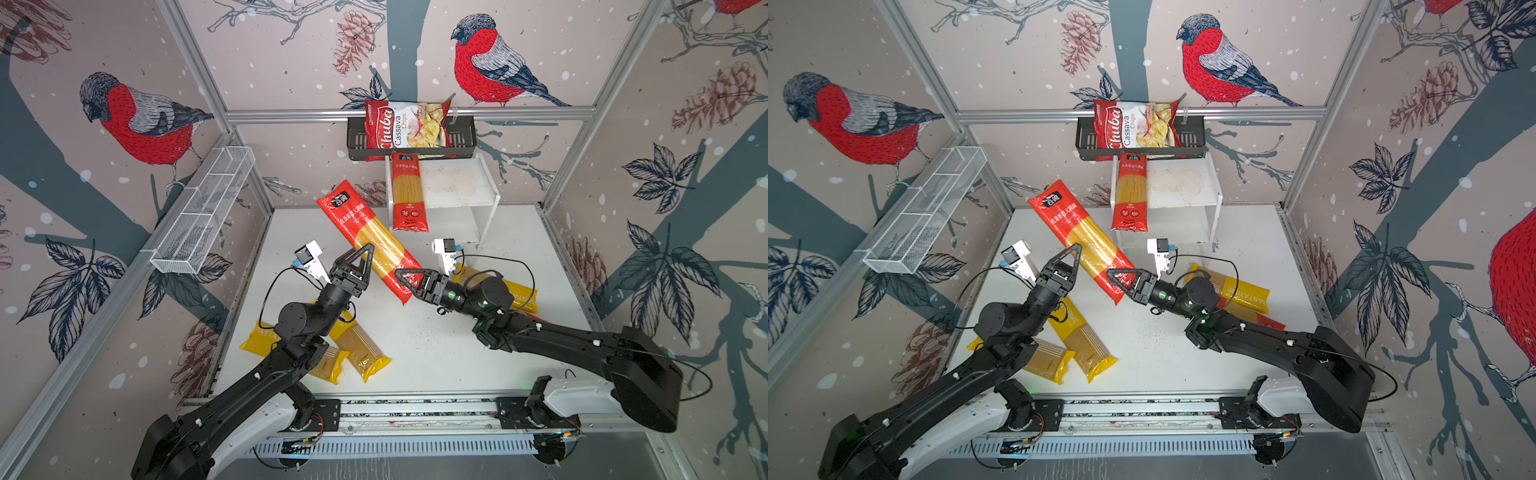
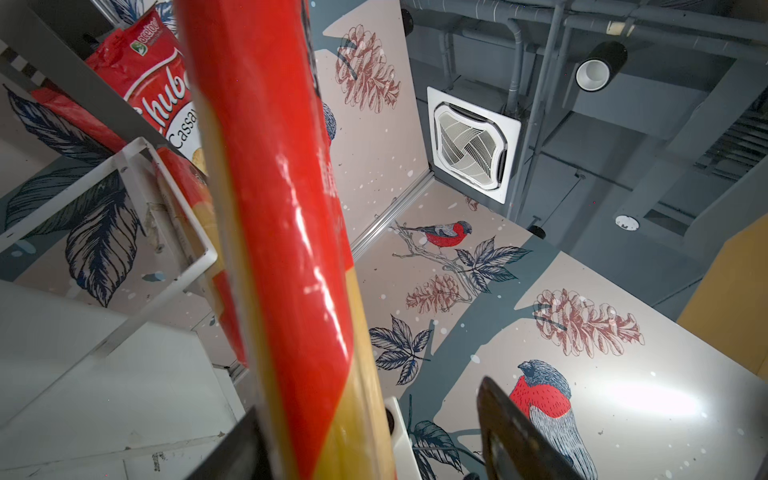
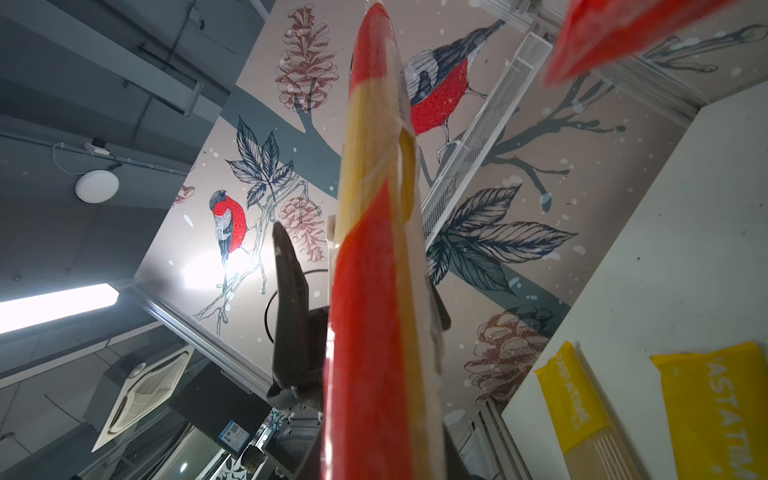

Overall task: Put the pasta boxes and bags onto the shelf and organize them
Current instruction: 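Set the bag beside the first one on the shelf and release both grippers, then lower the right gripper to a red spaghetti bag while the left draws back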

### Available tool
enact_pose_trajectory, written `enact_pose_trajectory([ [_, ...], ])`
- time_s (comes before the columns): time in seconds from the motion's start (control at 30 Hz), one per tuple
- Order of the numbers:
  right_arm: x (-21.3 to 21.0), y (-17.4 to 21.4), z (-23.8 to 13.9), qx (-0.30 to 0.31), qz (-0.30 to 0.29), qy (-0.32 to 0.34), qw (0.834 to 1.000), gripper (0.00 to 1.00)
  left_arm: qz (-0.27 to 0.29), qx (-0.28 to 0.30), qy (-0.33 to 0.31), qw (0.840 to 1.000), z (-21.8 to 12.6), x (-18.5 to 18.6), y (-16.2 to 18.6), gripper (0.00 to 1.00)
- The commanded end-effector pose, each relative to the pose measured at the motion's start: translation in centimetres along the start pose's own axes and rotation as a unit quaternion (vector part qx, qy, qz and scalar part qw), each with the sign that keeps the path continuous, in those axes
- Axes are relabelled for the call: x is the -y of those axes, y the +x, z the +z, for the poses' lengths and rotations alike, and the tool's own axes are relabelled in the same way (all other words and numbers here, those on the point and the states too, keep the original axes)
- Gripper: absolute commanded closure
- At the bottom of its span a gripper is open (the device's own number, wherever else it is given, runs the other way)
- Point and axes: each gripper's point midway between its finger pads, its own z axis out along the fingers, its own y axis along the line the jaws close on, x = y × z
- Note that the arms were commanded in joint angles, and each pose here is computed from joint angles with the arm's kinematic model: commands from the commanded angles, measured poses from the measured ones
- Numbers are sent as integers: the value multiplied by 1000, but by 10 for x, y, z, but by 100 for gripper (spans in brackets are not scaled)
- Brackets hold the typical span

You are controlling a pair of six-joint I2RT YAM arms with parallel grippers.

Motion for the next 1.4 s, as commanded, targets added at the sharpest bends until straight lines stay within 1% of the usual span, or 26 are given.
enact_pose_trajectory([
  [0.0,-42,-40,-1,59,-28,-58,996,88,17,-11,33,999,1,17,0,28],
  [0.1,-48,-57,-3,84,-31,-51,995,89,18,-17,32,999,0,15,4,27],
  [0.2,-49,-77,-13,118,-25,-31,992,89,19,-23,29,999,-1,13,7,27],
  [0.27,-41,-92,-23,147,-19,-4,989,90,19,-31,19,999,-3,6,12,27],
  [0.37,-32,-114,-43,199,-17,38,979,89,14,-42,5,999,-7,-6,22,27],
  [0.47,-3,-135,-60,227,-4,123,966,89,10,-56,-16,998,-11,-20,33,27],
  [0.53,12,-146,-73,246,8,148,958,89,9,-69,-38,997,-15,-33,43,27],
  [0.63,31,-160,-81,253,20,183,950,89,6,-87,-69,994,-22,-50,58,27],
  [0.7,41,-164,-82,246,32,190,950,89,5,-99,-82,992,-27,-57,67,28],
  [0.8,45,-170,-80,250,42,183,950,87,6,-109,-97,989,-32,-63,76,28],
  [1.0,50,-174,-65,249,73,172,950,85,-1,-120,-100,988,-35,-68,88,28],
  [1.1,43,-177,-55,256,81,162,950,79,-2,-124,-96,988,-33,-67,91,28],
  [1.13,53,-175,-50,256,88,170,948,75,-2,-125,-96,988,-33,-67,92,28],
  [1.17,51,-176,-47,257,88,168,948,70,-1,-125,-97,987,-33,-68,92,28],
  [1.27,49,-178,-37,254,85,169,948,53,0,-126,-98,987,-33,-69,93,28],
  [1.3,50,-177,-33,247,81,170,950,50,0,-128,-99,987,-34,-70,94,28],
  [1.37,51,-173,-30,232,79,176,953,46,1,-129,-101,987,-35,-70,95,28],
])
